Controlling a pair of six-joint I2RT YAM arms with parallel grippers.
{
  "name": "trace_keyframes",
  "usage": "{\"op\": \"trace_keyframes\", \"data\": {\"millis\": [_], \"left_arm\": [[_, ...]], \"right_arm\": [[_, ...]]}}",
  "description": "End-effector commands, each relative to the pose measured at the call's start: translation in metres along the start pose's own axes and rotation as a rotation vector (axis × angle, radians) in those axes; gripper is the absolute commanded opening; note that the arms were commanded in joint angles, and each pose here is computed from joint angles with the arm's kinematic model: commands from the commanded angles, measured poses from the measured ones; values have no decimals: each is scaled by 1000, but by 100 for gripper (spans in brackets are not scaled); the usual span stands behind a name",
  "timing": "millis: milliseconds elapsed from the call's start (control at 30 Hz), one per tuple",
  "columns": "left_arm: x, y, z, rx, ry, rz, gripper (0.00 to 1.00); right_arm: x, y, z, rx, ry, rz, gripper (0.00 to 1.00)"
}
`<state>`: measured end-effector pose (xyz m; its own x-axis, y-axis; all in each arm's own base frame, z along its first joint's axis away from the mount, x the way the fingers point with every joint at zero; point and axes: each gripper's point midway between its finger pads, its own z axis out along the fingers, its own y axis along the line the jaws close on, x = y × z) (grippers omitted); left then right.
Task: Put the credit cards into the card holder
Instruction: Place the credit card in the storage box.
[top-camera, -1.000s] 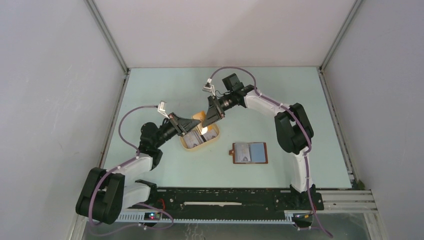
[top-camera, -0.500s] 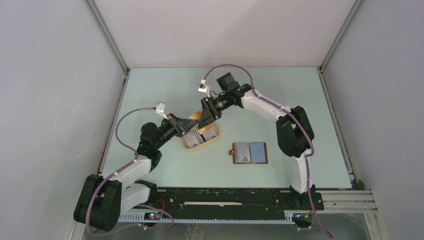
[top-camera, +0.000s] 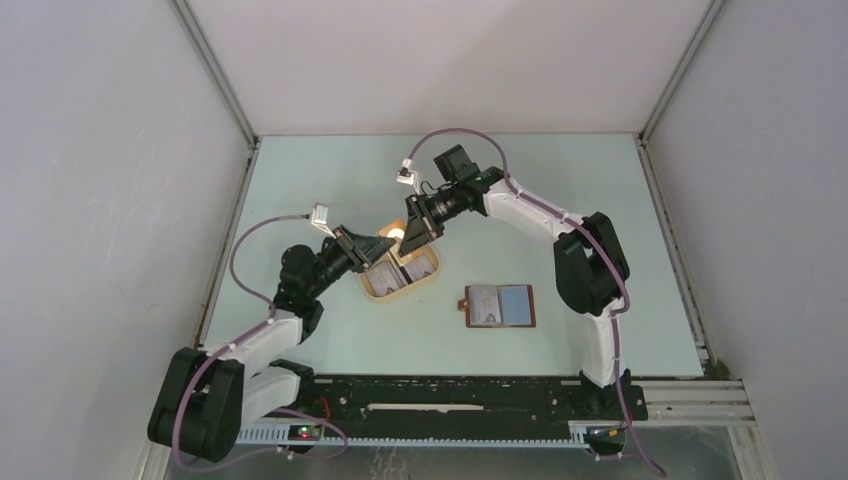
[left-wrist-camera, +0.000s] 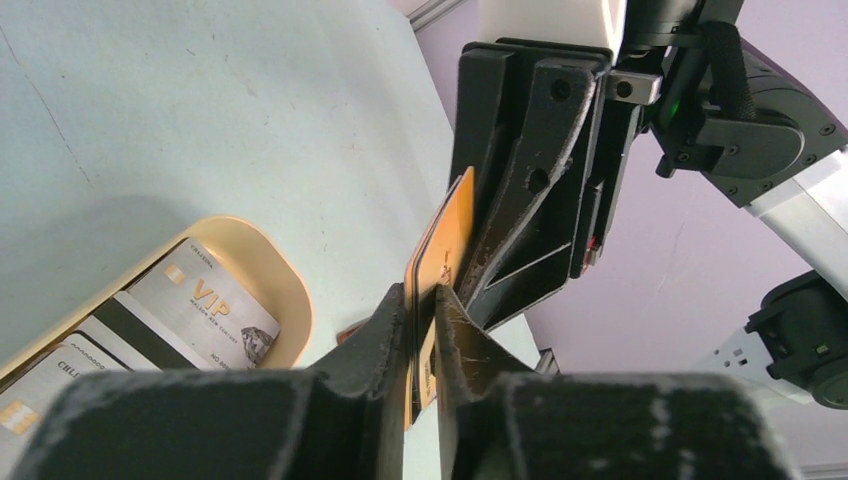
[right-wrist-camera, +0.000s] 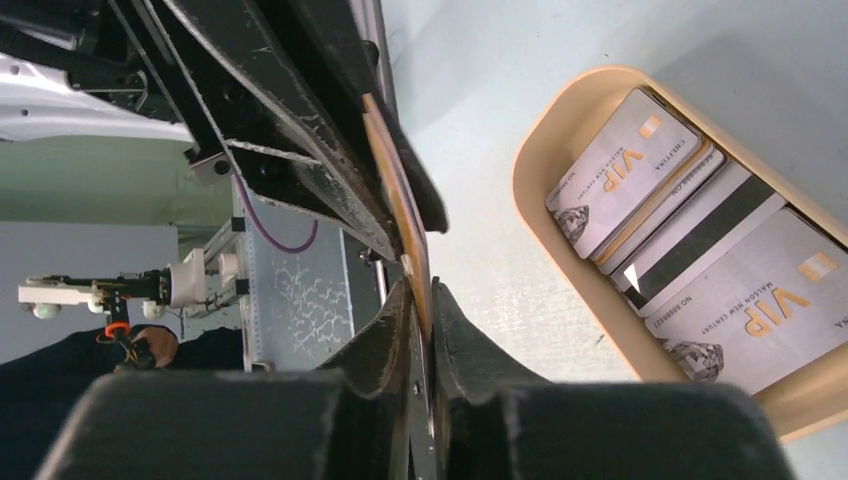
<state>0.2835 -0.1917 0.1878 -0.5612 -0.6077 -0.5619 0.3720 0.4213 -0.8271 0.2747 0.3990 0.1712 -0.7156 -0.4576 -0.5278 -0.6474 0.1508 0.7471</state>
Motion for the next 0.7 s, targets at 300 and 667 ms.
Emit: {"op": "trace_keyframes", "data": {"millis": [300,667], "left_arm": [[5,-31,-2,174,49,11,42],[3,-27,-1,176,50,-9,4]], "right_arm": [[-14,42,-29,-261,-53,-16,0],[-9,46,-32,-290,-41,-31,7]]}}
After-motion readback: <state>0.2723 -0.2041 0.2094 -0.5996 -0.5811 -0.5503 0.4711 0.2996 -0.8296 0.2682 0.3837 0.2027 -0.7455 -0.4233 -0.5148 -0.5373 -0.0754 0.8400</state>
